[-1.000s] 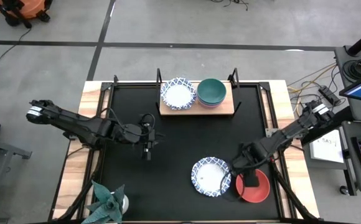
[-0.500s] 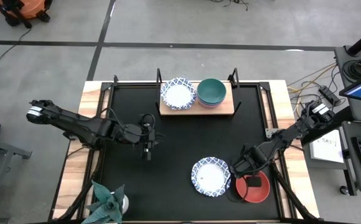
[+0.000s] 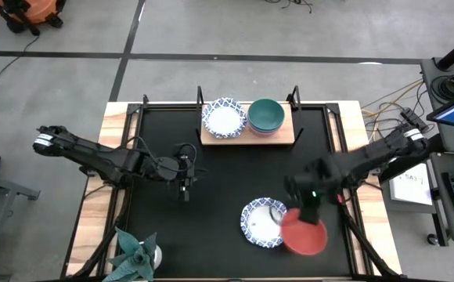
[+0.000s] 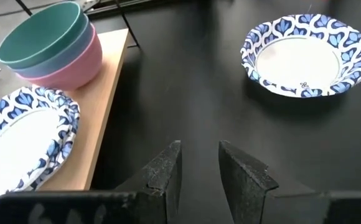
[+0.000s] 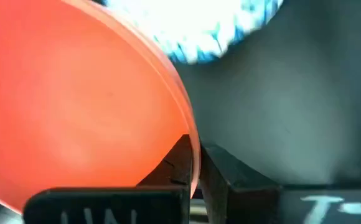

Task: Place and stack bowls onto a shelf
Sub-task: Stack the orange bowl on top of the green bowl on the shelf

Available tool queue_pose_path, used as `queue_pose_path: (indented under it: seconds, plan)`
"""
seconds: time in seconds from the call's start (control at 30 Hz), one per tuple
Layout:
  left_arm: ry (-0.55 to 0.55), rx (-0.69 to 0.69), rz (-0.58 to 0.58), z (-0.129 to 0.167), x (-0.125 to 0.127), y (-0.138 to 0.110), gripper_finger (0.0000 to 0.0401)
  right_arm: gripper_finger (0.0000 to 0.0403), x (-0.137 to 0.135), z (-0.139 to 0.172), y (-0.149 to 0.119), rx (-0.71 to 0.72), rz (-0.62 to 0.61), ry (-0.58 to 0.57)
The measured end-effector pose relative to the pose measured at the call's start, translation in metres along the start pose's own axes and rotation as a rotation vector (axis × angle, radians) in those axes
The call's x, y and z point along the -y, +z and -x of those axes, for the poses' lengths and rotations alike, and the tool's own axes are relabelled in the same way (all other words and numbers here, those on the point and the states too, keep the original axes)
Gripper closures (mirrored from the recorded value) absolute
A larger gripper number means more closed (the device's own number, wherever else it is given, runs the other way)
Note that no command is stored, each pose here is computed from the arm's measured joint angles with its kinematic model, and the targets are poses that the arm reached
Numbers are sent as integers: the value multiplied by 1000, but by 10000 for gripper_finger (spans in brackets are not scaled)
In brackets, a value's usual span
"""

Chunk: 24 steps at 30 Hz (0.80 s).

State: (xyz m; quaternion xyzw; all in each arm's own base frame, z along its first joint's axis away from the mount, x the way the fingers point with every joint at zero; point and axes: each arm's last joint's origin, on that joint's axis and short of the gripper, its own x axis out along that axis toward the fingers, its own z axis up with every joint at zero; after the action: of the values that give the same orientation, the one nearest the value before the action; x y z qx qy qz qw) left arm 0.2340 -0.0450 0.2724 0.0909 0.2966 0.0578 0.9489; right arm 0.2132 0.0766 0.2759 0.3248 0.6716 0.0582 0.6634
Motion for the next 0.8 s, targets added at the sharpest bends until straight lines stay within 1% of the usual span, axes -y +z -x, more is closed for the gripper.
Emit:
queue_pose_path:
  seconds: [0.1,0.17,0.27,0.37,0.47,0.53,0.63,0.8]
  plan:
    - [1,0,4,0,0,0,313,394,4,40,20,144,-118,73]
    - [1,-1,4,0,0,0,313,394,12,67,35,272,-216,83]
    - [2,-3,3,0,0,0,313,394,29,106,54,436,-336,68]
    - [2,-8,1,0,0,-1,313,394,50,140,69,537,-396,38]
    - [3,-8,2,0,0,-1,313,394,75,169,83,622,-466,-44]
    - [3,-8,2,0,0,-1,313,394,93,185,92,645,-496,-96]
    - [3,-7,2,0,0,-1,313,394,121,207,105,626,-537,-152]
    - [3,-7,2,0,0,-1,313,394,169,230,126,514,-581,-227]
